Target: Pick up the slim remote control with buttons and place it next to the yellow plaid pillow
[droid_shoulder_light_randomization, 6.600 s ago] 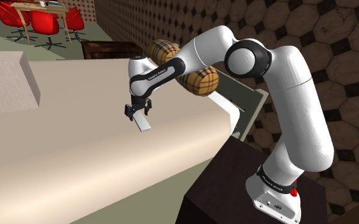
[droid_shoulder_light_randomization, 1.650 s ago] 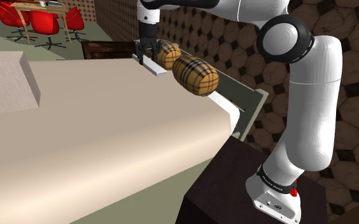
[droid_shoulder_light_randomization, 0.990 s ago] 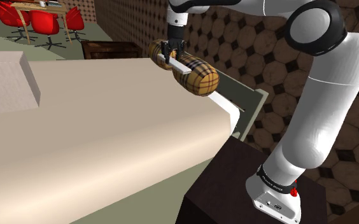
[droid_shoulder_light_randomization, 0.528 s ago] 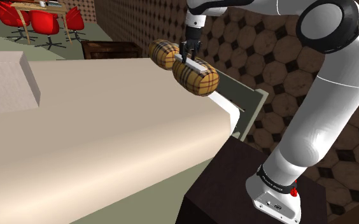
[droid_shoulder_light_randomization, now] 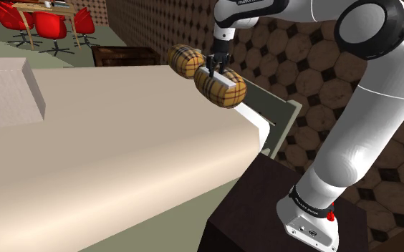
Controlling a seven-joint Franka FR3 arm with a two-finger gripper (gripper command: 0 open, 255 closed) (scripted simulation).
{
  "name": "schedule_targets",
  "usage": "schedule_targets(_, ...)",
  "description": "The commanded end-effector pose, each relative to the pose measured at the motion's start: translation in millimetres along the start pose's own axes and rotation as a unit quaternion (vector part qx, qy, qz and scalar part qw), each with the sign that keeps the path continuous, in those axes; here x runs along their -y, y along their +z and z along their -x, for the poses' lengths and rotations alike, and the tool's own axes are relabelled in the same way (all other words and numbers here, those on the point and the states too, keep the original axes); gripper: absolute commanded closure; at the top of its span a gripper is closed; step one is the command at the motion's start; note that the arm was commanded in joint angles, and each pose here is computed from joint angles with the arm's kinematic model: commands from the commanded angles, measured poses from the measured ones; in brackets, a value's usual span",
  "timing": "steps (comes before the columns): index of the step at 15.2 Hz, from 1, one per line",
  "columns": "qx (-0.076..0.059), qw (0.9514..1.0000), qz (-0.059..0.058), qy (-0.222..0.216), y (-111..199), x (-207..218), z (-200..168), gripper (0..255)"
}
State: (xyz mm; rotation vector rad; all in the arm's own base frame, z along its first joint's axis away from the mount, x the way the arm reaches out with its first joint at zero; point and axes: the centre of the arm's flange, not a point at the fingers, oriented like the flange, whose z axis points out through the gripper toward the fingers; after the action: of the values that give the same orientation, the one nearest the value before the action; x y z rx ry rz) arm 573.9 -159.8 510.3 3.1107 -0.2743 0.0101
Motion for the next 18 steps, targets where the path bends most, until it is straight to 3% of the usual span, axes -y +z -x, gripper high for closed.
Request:
schedule_targets(1,0.000,1.0000,0.000,0.000,10,1,1,255)
schedule_targets(18,0.000,1.0000,0.000,0.000,100,3,1,255)
